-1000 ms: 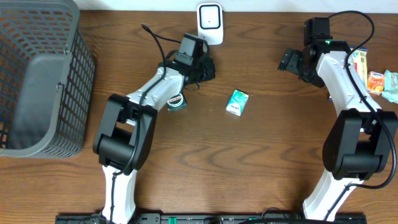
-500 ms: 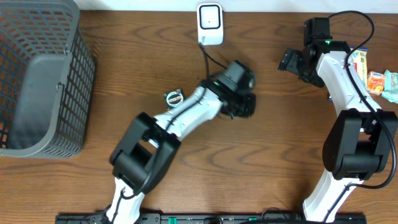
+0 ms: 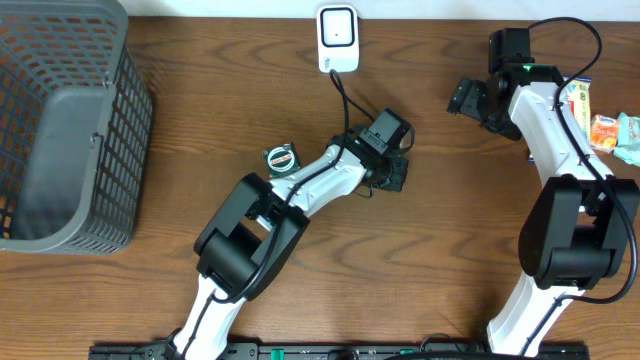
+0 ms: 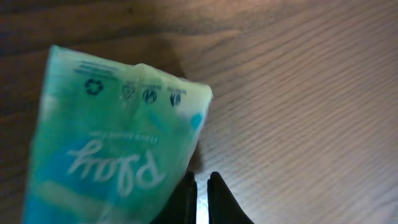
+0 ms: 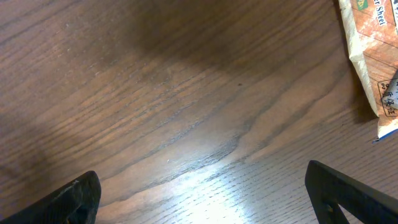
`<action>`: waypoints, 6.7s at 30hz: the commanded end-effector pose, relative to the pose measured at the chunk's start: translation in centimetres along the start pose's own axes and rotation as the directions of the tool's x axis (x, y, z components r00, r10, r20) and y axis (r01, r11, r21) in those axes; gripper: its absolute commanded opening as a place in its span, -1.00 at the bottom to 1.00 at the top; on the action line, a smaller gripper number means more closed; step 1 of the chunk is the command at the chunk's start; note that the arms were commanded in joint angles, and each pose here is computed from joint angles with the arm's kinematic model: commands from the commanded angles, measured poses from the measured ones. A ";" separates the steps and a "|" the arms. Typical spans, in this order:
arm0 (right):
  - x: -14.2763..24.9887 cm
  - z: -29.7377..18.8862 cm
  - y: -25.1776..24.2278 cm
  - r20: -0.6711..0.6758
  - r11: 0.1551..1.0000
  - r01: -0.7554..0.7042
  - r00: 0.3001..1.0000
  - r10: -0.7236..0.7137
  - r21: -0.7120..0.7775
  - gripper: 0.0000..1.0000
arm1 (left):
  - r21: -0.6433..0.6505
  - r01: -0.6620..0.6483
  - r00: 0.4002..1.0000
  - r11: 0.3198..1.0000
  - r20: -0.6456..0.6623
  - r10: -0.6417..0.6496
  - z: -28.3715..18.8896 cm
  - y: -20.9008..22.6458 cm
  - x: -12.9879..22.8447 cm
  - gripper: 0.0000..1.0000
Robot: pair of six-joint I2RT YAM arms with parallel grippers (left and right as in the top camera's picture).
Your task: Scan the item barcode
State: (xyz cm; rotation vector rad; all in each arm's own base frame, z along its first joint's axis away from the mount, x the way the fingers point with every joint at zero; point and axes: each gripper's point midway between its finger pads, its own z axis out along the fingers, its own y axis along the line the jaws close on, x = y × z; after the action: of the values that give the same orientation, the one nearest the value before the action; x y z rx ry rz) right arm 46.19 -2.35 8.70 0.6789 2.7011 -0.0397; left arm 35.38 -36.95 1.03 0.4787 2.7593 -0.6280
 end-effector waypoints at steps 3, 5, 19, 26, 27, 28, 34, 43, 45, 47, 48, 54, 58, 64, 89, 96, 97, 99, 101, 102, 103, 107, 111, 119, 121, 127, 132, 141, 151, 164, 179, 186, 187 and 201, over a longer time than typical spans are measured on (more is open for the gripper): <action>0.2 0.6 -0.3 -0.011 1.000 -0.012 1.000 0.012 0.012 0.99 | -0.171 -0.040 0.995 0.985 0.079 0.054 -0.1 4.1 -1.9 -0.83; 0.2 0.6 -0.3 -0.011 1.000 -0.012 1.000 0.012 0.012 0.99 | -0.204 -0.020 0.993 0.979 0.107 0.042 -0.4 5.4 -2.7 -0.83; 0.2 0.6 -0.3 -0.011 1.000 -0.012 1.000 0.012 0.012 0.99 | -0.182 0.145 0.921 0.973 0.385 -0.065 -5.5 12.8 -11.8 -0.84; 0.2 0.6 -0.3 -0.011 1.000 -0.012 1.000 0.012 0.012 0.98 | -0.148 0.157 0.895 0.976 0.439 -0.078 -13.1 11.6 -13.1 -0.84; 0.2 0.6 -0.3 -0.011 1.000 -0.012 1.000 0.012 0.012 0.99 | -0.145 0.155 0.891 0.977 0.448 -0.075 -14.8 11.0 -13.1 -0.83; 0.2 0.6 -0.3 -0.011 1.000 -0.012 1.000 0.012 0.012 0.99 | -0.144 0.156 0.889 0.977 0.452 -0.076 -15.8 10.7 -12.9 -0.81; 0.2 0.6 -0.3 -0.011 1.000 -0.012 1.000 0.012 0.012 0.98 | -0.283 0.217 0.909 0.934 0.407 -0.088 -20.6 13.8 -10.0 0.08; 0.2 0.6 -0.3 -0.011 1.000 -0.012 1.000 0.012 0.012 0.99 | -0.492 0.348 0.937 0.798 0.215 -0.276 -23.5 21.7 -2.1 0.79; 0.2 0.6 -0.3 -0.011 1.000 -0.012 1.000 0.012 0.012 0.99 | -0.517 0.365 0.931 0.774 0.190 -0.312 -24.0 22.9 -0.8 0.97; 0.2 0.6 -0.3 -0.011 1.000 -0.012 1.000 0.012 0.012 0.99 | -0.533 0.383 0.922 0.755 0.171 -0.347 -24.4 23.9 0.2 0.99; 0.2 0.6 -0.3 -0.011 1.000 -0.012 1.000 0.012 0.012 0.99 | -0.539 0.388 0.919 0.748 0.162 -0.360 -24.6 24.2 0.7 1.00; 0.2 0.6 -0.3 -0.012 1.000 -0.012 1.000 0.012 0.012 0.99 | -0.571 0.417 0.892 0.707 0.108 -0.439 -25.6 25.8 3.3 0.98; 0.2 0.6 -0.3 -0.011 1.000 -0.012 1.000 0.012 0.012 0.99 | -0.571 0.421 0.890 0.705 0.110 -0.442 -25.7 26.0 3.3 0.97; 0.2 0.6 -0.3 -0.011 1.000 -0.012 1.000 0.012 0.012 0.98 | -0.572 0.421 0.890 0.704 0.110 -0.442 -25.7 26.0 3.3 0.96; 0.2 0.6 -0.3 -0.011 1.000 -0.012 1.000 0.012 0.012 0.99 | -0.571 0.421 0.890 0.705 0.110 -0.442 -25.7 26.0 3.3 0.96; 0.2 0.6 -0.3 -0.011 1.000 -0.012 1.000 0.012 0.012 0.99 | -0.571 0.421 0.890 0.705 0.110 -0.442 -25.7 26.0 3.3 0.96; 0.2 0.6 -0.3 -0.012 1.000 -0.012 1.000 0.012 0.012 0.98 | -0.572 0.421 0.890 0.704 0.110 -0.442 -25.7 26.0 3.3 0.96; 0.2 0.6 -0.3 -0.011 1.000 -0.012 1.000 0.012 0.012 0.98 | -0.572 0.421 0.890 0.704 0.110 -0.442 -25.7 26.0 3.3 0.96; 0.2 0.6 -0.3 -0.011 1.000 -0.012 1.000 0.012 0.012 0.99 | -0.571 0.421 0.890 0.704 0.110 -0.443 -25.7 26.0 3.3 0.96; 0.2 0.6 -0.3 -0.011 1.000 -0.012 1.000 0.012 0.012 0.99 | -0.571 0.421 0.890 0.704 0.110 -0.443 -25.7 26.0 3.3 0.96; 0.2 0.6 -0.3 -0.011 1.000 -0.012 1.000 0.012 0.012 0.99 | -0.571 0.421 0.890 0.705 0.110 -0.442 -25.7 26.0 3.3 0.96; 0.2 0.6 -0.3 -0.011 1.000 -0.012 1.000 0.012 0.012 0.99 | -0.572 0.421 0.890 0.704 0.110 -0.442 -25.7 26.0 3.3 0.96; 0.2 0.6 -0.3 -0.011 1.000 -0.012 1.000 0.012 0.012 0.99 | -0.572 0.421 0.890 0.704 0.110 -0.442 -25.7 26.0 3.3 0.96; 0.2 0.6 -0.3 -0.011 1.000 -0.012 1.000 0.012 0.012 0.98 | -0.572 0.421 0.890 0.704 0.110 -0.442 -25.7 26.0 3.3 0.96; 0.2 0.6 -0.3 -0.011 1.000 -0.012 1.000 0.012 0.012 0.99 | -0.571 0.421 0.890 0.704 0.110 -0.443 -25.7 26.0 3.3 0.96; 0.0 0.6 -0.1 0.000 1.000 -0.013 1.000 0.013 0.005 0.99 | -0.572 0.421 0.890 0.704 0.110 -0.442 -25.7 26.0 3.3 0.96; -0.4 0.6 0.1 0.013 1.000 -0.015 1.000 0.015 -0.004 0.98 | -0.572 0.421 0.890 0.704 0.110 -0.442 -25.7 26.0 3.3 0.96; 4.4 -1.2 7.5 -0.211 0.926 -0.027 0.976 -0.058 -0.378 0.99 | -0.571 0.421 0.890 0.704 0.110 -0.443 -25.7 26.0 3.3 0.96; 7.9 -1.7 12.7 -0.148 0.919 0.138 0.968 -0.205 -0.370 0.99 | -0.572 0.421 0.890 0.704 0.110 -0.442 -25.7 26.0 3.3 0.96; 10.0 -3.6 20.8 0.186 0.832 0.488 0.872 -0.452 -0.265 0.91 | -0.572 0.421 0.890 0.704 0.110 -0.442 -25.7 26.0 3.3 0.96; 10.5 -1.7 21.1 0.195 0.817 0.524 0.851 -0.488 -0.242 0.50 | -0.571 0.421 0.890 0.705 0.110 -0.442 -25.7 26.0 3.3 0.96; 12.6 1.5 21.2 0.061 0.778 0.484 0.861 -0.505 -0.401 0.31 | -0.571 0.421 0.890 0.705 0.110 -0.442 -25.7 26.0 3.3 0.96; 12.9 1.8 21.1 0.046 0.775 0.476 0.862 -0.505 -0.416 0.30 | -0.571 0.421 0.890 0.704 0.110 -0.443 -25.7 26.0 3.3 0.96; 14.7 3.3 21.2 -0.026 0.703 0.447 0.834 -0.551 -0.553 -0.06 | -0.571 0.421 0.890 0.705 0.110 -0.442 -25.7 26.0 3.3 0.96</action>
State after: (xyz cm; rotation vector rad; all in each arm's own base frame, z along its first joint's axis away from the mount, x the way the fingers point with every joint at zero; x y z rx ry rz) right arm 45.53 22.47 3.44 -0.2252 2.7549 0.6118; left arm 37.40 -2.51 12.72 -0.3270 2.9001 0.1600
